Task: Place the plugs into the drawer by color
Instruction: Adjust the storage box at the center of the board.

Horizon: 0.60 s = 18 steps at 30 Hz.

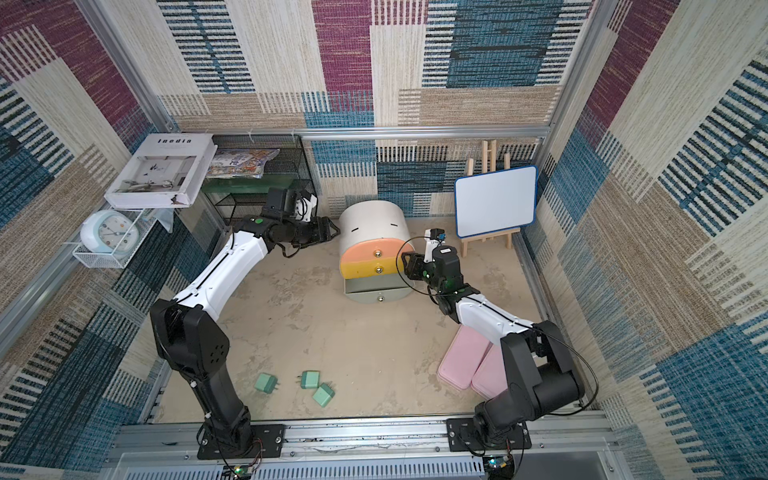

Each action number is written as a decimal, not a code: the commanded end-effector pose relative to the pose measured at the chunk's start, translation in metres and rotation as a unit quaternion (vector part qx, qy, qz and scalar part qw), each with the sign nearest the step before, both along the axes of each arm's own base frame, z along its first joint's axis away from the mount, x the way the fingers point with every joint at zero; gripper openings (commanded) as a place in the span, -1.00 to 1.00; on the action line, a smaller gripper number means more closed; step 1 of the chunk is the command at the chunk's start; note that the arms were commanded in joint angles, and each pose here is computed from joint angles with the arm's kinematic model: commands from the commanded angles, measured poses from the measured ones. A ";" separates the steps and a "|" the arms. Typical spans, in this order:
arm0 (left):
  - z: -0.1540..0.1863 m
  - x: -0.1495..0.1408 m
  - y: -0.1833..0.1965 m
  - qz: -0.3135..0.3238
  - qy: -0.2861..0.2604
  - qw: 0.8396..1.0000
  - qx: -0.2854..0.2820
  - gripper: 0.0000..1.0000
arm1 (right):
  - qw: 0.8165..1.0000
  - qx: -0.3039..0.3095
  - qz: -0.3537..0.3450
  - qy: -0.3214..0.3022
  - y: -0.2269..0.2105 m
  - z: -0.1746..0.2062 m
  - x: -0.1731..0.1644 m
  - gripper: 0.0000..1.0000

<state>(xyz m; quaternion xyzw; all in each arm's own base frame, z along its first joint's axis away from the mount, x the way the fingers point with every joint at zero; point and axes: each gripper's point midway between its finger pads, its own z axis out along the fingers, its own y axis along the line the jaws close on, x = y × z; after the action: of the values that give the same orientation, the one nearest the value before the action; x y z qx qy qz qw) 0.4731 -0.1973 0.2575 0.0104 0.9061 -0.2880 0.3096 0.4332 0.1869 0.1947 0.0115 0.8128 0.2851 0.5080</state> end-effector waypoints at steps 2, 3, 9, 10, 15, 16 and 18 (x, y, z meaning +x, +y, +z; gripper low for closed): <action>0.010 0.000 0.000 -0.007 -0.018 1.000 0.000 0.49 | 0.999 0.004 0.032 -0.016 0.015 0.007 0.016 0.03; 0.011 -0.001 0.000 -0.007 -0.020 1.000 0.000 0.49 | 0.999 0.005 0.036 -0.016 0.018 0.008 0.021 0.02; 0.013 0.001 -0.001 -0.009 -0.025 1.000 0.000 0.50 | 0.997 -0.014 0.067 -0.024 0.031 0.017 0.046 -0.01; 0.014 0.001 -0.001 -0.011 -0.025 1.000 -0.001 0.50 | 0.997 -0.024 0.072 -0.030 0.028 0.022 0.047 -0.01; 0.015 0.003 -0.003 -0.013 -0.026 1.000 -0.005 0.50 | 0.973 -0.085 0.187 -0.104 0.038 0.045 0.003 0.13; 0.015 0.005 -0.004 -0.012 -0.026 1.000 -0.007 0.50 | 0.968 -0.093 0.209 -0.101 0.043 0.043 -0.005 0.16; 0.015 0.010 -0.007 -0.013 -0.023 1.000 -0.011 0.50 | 0.954 -0.137 0.256 -0.073 0.055 0.024 -0.023 0.16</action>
<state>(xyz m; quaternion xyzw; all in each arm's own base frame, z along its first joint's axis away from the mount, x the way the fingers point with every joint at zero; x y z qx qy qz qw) 0.4768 -0.1989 0.2682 0.0185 0.9006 -0.2911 0.3221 0.4406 0.2217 0.2418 -0.1781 0.7779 0.2991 0.5232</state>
